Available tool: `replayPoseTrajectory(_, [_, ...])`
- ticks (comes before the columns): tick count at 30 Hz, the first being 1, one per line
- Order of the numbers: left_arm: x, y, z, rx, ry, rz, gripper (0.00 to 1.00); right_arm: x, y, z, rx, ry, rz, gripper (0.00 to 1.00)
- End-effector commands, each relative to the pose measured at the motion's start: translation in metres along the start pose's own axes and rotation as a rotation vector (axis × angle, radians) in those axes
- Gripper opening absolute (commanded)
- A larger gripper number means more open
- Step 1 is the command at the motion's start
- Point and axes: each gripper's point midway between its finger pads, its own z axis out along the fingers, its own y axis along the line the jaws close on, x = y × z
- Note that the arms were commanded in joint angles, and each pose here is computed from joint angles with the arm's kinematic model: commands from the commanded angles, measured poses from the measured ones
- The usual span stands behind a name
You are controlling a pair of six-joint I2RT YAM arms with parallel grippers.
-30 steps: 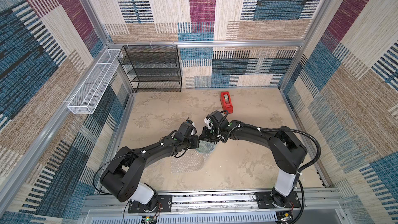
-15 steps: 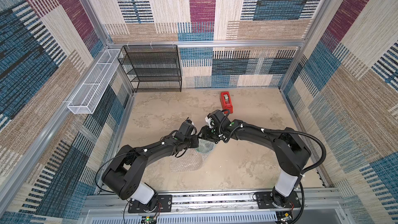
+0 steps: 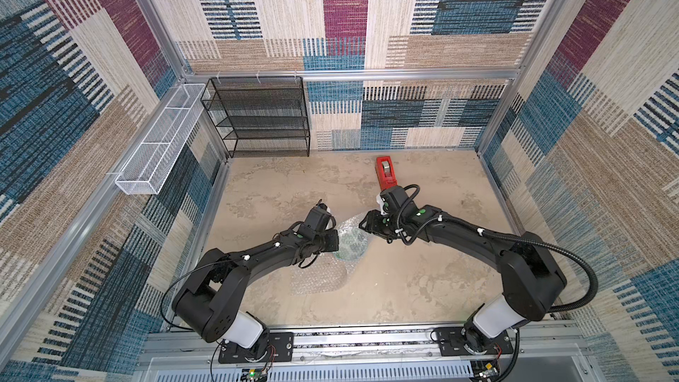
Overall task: Wrap bowls in bubble wrap
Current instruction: Wrap the bowl in bubble wrap.
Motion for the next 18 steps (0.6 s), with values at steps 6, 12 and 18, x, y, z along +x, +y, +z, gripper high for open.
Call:
replayPoseTrajectory(6, [0.001, 0.006, -0.001, -0.034, 0.004, -0.003, 0.13, -0.036, -0.046, -0.028, 0.042, -0.134, 0.092, 0.55])
replayPoseTrajectory(12, [0.003, 0.007, 0.002, -0.036, 0.014, -0.005, 0.09, -0.06, -0.078, -0.014, 0.032, -0.159, 0.143, 0.56])
replayPoseTrajectory(18, [0.003, 0.007, 0.001, -0.041, 0.012, -0.005, 0.08, -0.083, -0.075, 0.004, -0.047, -0.132, 0.158, 0.59])
